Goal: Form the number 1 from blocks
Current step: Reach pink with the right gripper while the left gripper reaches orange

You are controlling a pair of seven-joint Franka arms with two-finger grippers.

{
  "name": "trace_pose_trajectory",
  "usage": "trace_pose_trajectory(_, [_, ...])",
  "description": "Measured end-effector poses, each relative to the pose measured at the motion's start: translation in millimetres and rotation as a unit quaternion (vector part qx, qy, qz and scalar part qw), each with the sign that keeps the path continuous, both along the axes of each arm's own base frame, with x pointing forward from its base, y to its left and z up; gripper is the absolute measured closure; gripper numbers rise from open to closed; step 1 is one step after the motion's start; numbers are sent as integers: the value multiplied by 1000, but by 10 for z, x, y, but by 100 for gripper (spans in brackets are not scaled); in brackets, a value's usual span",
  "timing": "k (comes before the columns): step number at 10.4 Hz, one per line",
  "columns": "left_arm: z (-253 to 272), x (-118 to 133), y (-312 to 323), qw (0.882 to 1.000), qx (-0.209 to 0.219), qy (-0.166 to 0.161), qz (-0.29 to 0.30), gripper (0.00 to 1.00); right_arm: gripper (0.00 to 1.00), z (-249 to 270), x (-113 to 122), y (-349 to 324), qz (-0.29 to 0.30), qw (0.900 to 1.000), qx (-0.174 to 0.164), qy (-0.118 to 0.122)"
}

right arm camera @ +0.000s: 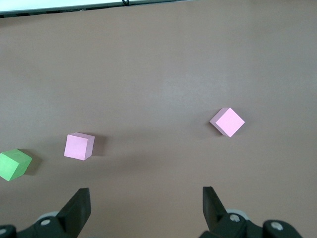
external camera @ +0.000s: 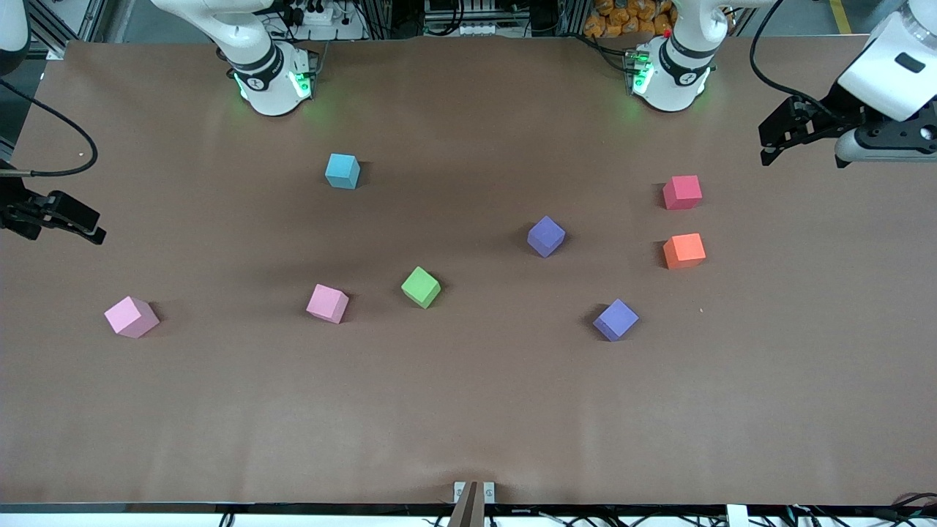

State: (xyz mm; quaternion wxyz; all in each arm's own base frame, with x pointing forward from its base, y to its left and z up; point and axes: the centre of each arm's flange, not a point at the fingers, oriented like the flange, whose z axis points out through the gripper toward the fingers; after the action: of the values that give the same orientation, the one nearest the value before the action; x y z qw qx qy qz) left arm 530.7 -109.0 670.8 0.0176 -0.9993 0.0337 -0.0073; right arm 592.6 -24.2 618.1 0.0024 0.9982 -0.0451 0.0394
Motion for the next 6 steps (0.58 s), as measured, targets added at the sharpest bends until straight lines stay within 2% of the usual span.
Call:
trace_pose_trajectory(3, [-401,181,-2,999,4,38,8,0,0,-3,0,3,0,1000,0,1])
trace_pose_trajectory(6, [-1118,347,-46,998,9,68,16,0,0,-86,23,62,6,1000,0,10])
